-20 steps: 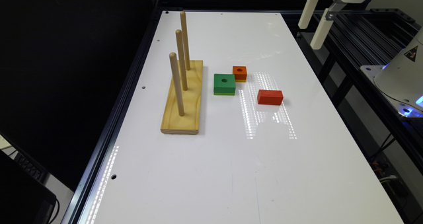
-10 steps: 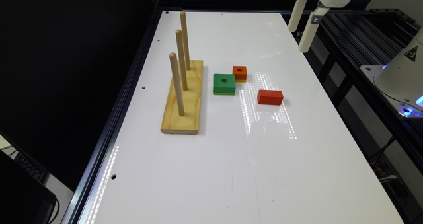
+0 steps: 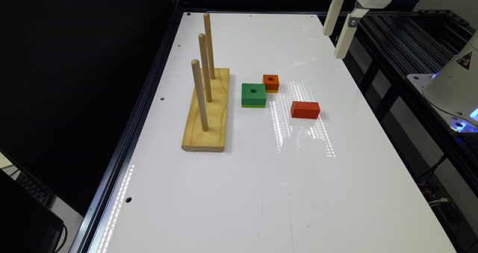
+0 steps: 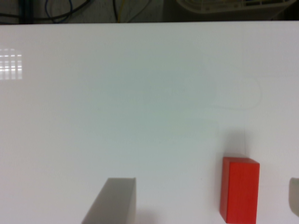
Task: Pick up green block.
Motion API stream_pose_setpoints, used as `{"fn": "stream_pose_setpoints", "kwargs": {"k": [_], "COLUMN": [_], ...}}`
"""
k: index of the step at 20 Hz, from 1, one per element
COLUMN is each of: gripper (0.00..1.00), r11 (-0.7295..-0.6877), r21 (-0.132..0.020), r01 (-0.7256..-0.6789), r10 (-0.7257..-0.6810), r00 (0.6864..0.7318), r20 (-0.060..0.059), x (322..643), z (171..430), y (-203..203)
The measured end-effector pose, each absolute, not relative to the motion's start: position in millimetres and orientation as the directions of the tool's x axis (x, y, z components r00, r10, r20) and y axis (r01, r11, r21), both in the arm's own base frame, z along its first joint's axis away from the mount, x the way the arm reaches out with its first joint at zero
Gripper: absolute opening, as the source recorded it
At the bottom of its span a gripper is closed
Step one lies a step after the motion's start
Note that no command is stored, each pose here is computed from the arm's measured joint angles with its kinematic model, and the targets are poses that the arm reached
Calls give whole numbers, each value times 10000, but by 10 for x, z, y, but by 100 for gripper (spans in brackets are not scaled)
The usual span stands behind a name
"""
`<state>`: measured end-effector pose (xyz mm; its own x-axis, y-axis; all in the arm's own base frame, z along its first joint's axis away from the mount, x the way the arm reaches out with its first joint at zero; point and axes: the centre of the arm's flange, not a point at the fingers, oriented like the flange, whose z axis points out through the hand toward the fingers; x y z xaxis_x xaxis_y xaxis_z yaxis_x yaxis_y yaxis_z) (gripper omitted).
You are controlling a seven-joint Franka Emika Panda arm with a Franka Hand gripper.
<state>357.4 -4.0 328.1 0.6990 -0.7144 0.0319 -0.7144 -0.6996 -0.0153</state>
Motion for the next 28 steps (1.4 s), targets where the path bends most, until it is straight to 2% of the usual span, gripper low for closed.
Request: {"fn": "stream_pose_setpoints", "kwargs": {"k": [7,12,21,28], "gripper": [100,100,100,100], "r11": [-6957,-6960,-6964,-6965], "r21": [-175,-176,-78,-52], "r01": [-7181,-7178,-7176,-7175], "r10": [-7182,-7179,-7176,-7175], "r00": [6950,6953,6962,6964], "r20": [351,335,197,165], "x": [3690,3923,4364,4426], "z": [3313,3324,3236,3211], "y": [-70,-73,-79,-80]}}
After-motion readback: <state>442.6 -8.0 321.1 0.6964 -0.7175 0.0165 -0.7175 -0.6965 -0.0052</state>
